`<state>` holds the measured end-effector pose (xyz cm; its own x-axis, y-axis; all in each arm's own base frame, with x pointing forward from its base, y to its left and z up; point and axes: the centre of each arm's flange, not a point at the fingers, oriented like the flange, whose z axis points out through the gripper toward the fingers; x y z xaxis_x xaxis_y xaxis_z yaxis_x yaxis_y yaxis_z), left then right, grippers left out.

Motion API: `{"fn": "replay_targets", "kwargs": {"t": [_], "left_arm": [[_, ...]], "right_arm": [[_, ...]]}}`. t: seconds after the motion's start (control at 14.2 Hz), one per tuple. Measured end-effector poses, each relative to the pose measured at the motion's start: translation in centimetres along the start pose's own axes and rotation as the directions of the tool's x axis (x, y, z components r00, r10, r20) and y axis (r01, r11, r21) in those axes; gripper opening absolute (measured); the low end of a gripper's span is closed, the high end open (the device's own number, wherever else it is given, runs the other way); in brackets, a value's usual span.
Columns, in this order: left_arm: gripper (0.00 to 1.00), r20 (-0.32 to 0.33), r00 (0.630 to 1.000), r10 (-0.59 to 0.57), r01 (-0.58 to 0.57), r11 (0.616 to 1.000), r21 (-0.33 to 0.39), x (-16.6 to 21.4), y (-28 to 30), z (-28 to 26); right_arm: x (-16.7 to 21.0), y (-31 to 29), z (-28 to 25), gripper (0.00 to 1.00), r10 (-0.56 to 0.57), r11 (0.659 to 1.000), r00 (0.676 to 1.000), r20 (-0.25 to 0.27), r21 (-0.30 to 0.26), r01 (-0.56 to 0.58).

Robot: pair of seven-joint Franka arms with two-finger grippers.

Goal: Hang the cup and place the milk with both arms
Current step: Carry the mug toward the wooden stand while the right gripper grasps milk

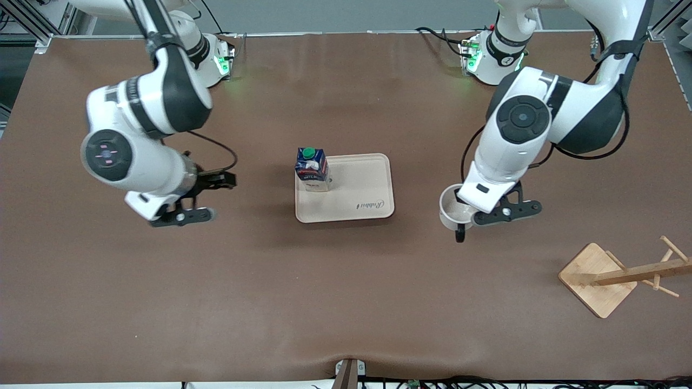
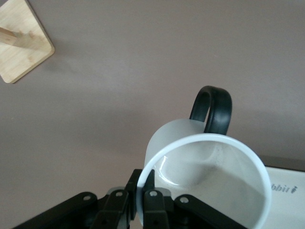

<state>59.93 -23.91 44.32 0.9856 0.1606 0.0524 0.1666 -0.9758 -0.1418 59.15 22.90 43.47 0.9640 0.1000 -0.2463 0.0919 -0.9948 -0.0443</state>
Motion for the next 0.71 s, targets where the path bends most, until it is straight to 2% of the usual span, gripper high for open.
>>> {"fn": "replay_targets", "kwargs": {"t": [0.28, 0.49, 0.71], "left_arm": [[0.07, 0.007, 0.999, -0.038, 0.038, 0.999, 0.007, 1.9, -3.7, 0.1], [0.07, 0.009, 1.0, 0.029, -0.029, 0.999, 0.026, 2.6, -7.0, -1.4], [0.07, -0.011, 0.99, 0.138, -0.137, 0.99, 0.036, 4.2, -12.8, -3.5]], "right_arm": [[-1.2, -3.3, 3.4, 1.0, 0.079, 0.991, 0.997, -0.013, 0.106, -0.077], [-3.2, -8.2, 4.2, 1.0, 0.169, 0.98, 0.985, -0.024, 0.115, -0.165], [-5.2, -13.2, 4.6, 1.0, 0.166, 0.981, 0.985, -0.046, 0.114, -0.16]]}}
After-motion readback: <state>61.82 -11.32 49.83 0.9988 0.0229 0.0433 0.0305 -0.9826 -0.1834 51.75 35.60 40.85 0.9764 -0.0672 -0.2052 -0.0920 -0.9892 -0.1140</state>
